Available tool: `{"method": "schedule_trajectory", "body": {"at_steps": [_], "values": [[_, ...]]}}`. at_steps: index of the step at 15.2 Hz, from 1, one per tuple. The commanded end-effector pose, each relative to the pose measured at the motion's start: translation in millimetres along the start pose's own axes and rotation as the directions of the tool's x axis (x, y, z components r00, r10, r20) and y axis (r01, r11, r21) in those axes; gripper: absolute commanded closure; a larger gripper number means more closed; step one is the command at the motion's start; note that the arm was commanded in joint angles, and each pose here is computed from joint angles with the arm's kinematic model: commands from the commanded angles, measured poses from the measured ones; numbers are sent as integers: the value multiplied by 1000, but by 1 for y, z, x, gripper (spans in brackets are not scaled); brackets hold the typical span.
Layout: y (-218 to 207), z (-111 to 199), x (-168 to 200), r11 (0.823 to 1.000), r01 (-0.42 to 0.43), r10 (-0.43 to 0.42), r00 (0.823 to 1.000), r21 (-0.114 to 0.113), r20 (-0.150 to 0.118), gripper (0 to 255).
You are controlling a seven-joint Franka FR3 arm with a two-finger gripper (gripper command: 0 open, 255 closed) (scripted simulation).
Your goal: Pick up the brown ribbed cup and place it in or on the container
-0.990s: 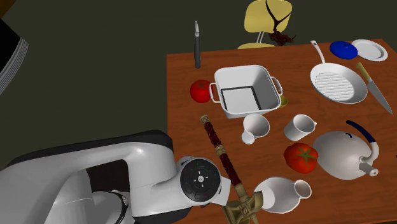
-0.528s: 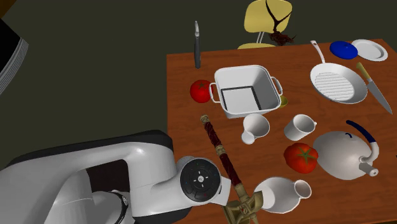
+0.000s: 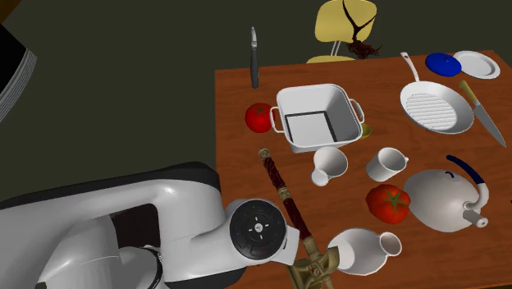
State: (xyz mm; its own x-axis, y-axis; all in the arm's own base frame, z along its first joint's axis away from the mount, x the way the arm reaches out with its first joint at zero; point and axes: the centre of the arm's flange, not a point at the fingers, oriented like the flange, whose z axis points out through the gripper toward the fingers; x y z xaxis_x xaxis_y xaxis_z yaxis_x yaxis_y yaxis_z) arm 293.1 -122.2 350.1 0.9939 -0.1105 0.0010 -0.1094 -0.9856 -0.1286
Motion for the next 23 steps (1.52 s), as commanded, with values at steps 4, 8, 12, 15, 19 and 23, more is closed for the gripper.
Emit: {"method": "schedule_trajectory", "body": {"at_steps": [4,8,12,15,19,23], "values": [[-3,-27,1,1000,0,0,1000,0,0,255],[-6,-48,1,1000,0,0,1000,0,0,255],[-9,-69,1,1000,0,0,1000,0,0,255],[-11,-84,1,1000,0,0,1000,0,0,255],[-14,-105,1,1000,0,0,1000,0,0,255],[-16,-126,1,1000,0,0,1000,0,0,255]]}}
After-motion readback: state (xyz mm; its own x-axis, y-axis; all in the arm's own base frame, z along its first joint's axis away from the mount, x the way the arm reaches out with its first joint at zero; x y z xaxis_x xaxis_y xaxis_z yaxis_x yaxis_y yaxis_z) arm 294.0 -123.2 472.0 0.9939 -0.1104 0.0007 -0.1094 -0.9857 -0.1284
